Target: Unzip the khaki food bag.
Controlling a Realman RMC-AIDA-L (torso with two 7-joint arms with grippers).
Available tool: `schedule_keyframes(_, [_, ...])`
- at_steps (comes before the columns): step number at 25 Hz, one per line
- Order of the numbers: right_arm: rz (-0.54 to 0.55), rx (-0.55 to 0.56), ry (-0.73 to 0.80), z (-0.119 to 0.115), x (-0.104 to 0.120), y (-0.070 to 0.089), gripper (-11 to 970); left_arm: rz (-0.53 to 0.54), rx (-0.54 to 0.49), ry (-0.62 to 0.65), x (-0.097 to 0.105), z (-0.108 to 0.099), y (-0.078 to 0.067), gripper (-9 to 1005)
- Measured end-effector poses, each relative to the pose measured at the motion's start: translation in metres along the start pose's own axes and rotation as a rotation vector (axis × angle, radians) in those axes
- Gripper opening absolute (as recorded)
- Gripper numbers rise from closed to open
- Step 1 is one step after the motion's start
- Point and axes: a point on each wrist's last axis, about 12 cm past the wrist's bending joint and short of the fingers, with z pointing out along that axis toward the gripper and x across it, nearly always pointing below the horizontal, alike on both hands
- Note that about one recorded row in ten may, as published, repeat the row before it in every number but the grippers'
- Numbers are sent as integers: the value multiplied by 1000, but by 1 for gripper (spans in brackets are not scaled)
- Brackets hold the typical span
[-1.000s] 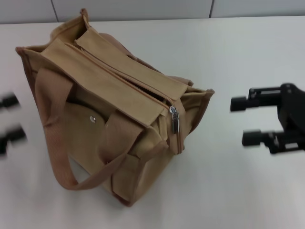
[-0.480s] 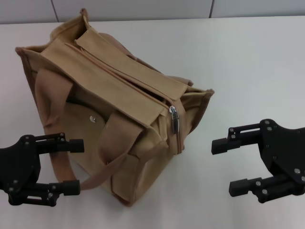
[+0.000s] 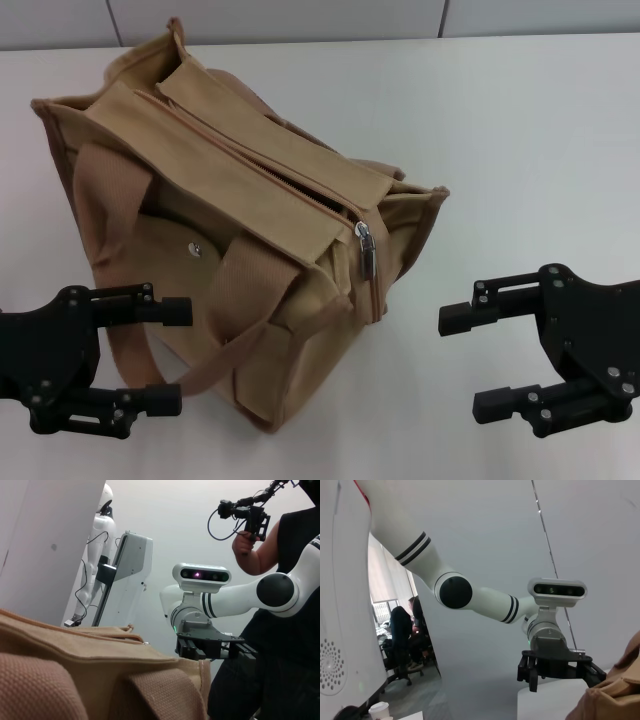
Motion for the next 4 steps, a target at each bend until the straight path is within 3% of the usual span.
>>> schedule_keyframes(4, [3,-6,-4,2,0,1,685,0,2,-2,0,0,0,837])
